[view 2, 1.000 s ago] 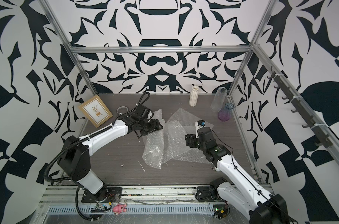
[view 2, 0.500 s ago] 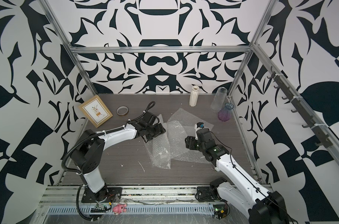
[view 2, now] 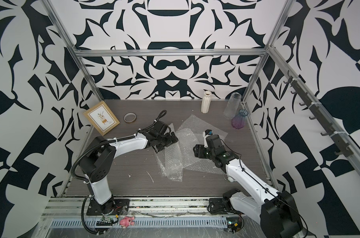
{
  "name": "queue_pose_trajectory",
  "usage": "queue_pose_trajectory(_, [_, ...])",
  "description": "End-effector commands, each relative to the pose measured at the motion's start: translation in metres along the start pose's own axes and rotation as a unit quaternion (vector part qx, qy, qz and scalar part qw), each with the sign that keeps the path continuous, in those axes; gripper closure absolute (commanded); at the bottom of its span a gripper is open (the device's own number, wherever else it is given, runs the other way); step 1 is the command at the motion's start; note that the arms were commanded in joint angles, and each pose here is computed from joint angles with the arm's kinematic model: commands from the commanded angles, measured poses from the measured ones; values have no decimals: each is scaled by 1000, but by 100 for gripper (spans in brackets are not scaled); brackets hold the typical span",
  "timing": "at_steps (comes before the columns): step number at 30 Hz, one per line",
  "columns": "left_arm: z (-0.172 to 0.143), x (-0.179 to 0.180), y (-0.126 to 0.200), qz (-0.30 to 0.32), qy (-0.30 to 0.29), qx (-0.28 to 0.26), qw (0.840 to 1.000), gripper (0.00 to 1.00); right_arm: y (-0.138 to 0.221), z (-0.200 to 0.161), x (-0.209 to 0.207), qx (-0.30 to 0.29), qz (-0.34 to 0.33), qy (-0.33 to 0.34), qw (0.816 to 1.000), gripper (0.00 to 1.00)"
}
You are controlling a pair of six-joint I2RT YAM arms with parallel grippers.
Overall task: Unwrap the vase from the bubble wrap
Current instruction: Place the bubble wrap at the center of the board.
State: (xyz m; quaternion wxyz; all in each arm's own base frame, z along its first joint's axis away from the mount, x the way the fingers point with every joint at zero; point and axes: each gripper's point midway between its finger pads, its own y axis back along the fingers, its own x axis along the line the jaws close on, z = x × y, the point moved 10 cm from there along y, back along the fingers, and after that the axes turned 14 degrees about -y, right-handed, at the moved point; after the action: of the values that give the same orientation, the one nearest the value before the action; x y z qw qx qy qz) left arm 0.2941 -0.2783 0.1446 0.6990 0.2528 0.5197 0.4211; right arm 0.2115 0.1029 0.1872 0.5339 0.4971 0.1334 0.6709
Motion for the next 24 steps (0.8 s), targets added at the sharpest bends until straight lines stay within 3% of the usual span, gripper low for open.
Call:
queue_pose_trajectory(1, [7,-21,22,-52,-21,-15,998,1,15,19,23,-39,58,26,997,28])
queue_pose_trajectory(14, [28,-41,93,-87,-135,-12,987,0,21,24,37,-90,96,30,991,32])
queue_pose_trajectory(24, [36,-7,120,-80,-101,-34,991,10,4,17,70,-57,82,89,991,40])
